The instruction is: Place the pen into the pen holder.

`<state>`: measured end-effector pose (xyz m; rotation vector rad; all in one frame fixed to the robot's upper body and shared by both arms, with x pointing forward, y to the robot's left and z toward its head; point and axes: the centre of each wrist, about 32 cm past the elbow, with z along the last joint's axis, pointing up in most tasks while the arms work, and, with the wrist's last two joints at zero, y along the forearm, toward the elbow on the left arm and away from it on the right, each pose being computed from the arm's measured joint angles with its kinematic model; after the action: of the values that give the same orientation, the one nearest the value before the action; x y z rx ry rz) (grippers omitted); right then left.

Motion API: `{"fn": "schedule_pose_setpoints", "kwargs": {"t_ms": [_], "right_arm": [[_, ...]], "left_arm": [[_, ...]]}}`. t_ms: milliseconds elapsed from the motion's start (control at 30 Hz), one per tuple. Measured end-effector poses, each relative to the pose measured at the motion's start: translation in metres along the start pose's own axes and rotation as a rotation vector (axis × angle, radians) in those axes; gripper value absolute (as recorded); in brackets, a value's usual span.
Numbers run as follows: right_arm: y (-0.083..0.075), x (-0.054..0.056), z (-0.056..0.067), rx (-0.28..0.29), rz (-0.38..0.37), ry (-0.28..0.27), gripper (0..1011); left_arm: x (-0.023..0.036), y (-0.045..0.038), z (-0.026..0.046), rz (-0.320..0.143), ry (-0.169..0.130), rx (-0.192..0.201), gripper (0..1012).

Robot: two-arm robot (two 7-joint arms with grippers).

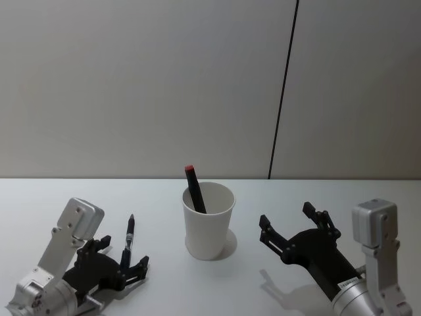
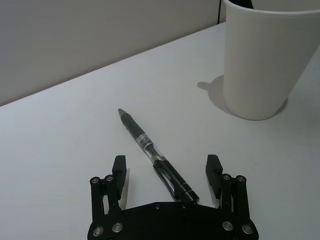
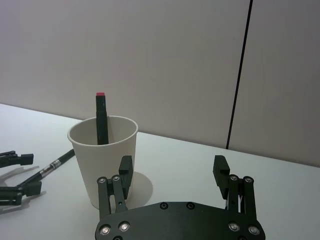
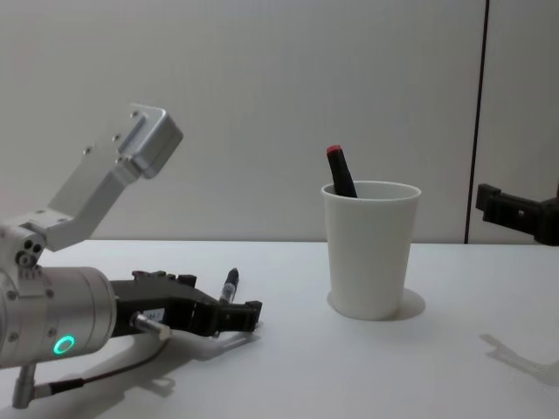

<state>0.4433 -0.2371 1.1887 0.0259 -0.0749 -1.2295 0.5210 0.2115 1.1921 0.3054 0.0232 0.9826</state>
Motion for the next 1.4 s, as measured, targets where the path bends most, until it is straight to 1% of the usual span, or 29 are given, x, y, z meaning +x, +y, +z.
{"fn": "schedule_pose_setpoints", "kwargs": {"t_ms": [400,767,900,1000,1067,1400], "right_arm": [[0.0,0.0,0.0,0.0,0.0,0.0,1001],[0.0,0.0,0.0,0.0,0.0,0.0,1001],[0.0,0.0,0.0,0.0,0.0,0.0,1001],[0.0,0.0,0.0,0.0,0.0,0.0,1001],[0.0,0.0,0.0,0.0,0.0,0.0,1001],[0.0,0.0,0.0,0.0,0.0,0.0,1001]], "left_arm": [[-0.0008,0.003,-0.0055,-0.001,0.036,0.008,1003],[-0.0016,0.0047,-0.0074,0.001,0.053,0.012,1003],[-0.002,0.0049,-0.0078,0.0,0.056,0.013,964],[-0.0024,0.0052,-0.0082,-0.002,0.059,0.015,885],[-0.0024,0.0052,-0.0084,-0.002,0.06,0.015,861],[-0.0025,0.0056,-0.009,-0.001,0.063,0.018,792]]}}
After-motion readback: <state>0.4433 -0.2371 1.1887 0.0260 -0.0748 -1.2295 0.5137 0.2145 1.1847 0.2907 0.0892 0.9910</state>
